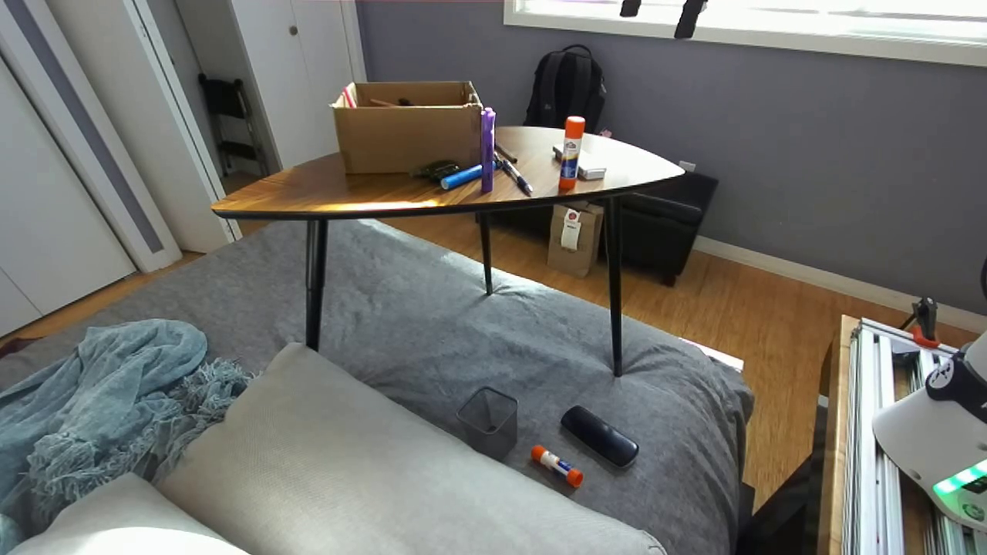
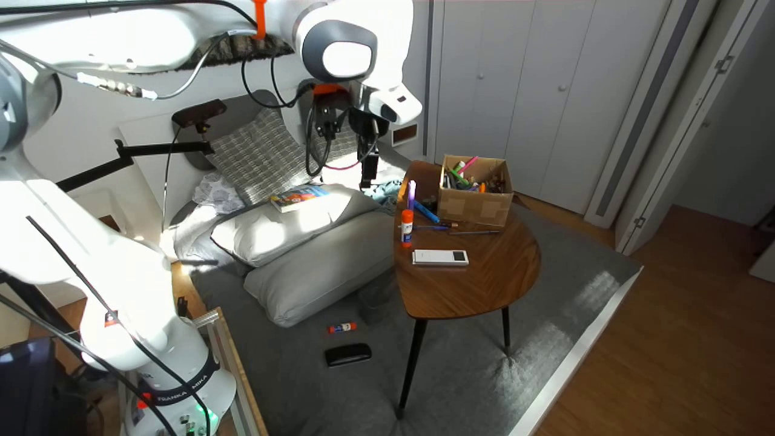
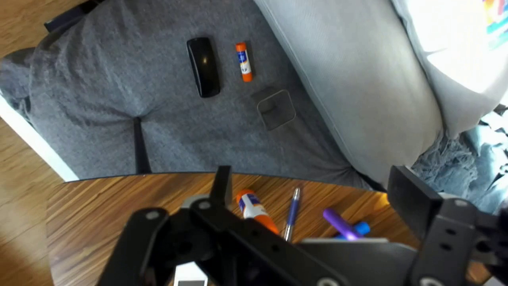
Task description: Press the middle button on the white remote three times
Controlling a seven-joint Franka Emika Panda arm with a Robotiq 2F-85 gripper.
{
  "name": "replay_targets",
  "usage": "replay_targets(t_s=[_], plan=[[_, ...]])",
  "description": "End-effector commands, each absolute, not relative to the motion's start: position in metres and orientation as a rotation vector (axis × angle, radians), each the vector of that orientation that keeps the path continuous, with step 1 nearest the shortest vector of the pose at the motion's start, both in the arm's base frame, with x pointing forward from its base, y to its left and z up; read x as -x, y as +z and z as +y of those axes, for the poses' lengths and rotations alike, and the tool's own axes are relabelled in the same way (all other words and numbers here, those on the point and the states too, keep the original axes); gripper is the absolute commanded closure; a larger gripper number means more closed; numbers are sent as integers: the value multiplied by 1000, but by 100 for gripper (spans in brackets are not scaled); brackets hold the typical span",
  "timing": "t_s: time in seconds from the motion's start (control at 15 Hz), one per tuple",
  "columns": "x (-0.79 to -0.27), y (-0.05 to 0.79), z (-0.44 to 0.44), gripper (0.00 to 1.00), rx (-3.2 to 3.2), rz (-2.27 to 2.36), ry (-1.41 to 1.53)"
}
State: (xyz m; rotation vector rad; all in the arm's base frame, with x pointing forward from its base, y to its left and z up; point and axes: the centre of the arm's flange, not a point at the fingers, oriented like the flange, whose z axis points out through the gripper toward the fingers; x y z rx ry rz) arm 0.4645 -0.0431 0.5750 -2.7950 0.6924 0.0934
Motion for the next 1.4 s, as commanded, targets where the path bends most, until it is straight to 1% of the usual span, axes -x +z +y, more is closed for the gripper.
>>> replay_targets(t_s=[0.0, 0.33, 0.47, 0.53, 1.0, 1.07, 1.13, 1.2, 1.33], plan=[[-480, 572, -79, 0, 2791, 876, -23], [-489, 553, -113, 0, 2886, 1061, -166], [-495, 546, -112, 0, 2968, 1039, -249], [-493, 555, -117, 0, 2921, 1008, -191], [-507, 530, -115, 0, 2994, 987, -195], [-510, 521, -117, 25, 2995, 995, -185], [-514, 513, -118, 28, 2991, 996, -170], [-519, 503, -119, 34, 2991, 1000, -161], [-527, 488, -122, 50, 2999, 999, -114]])
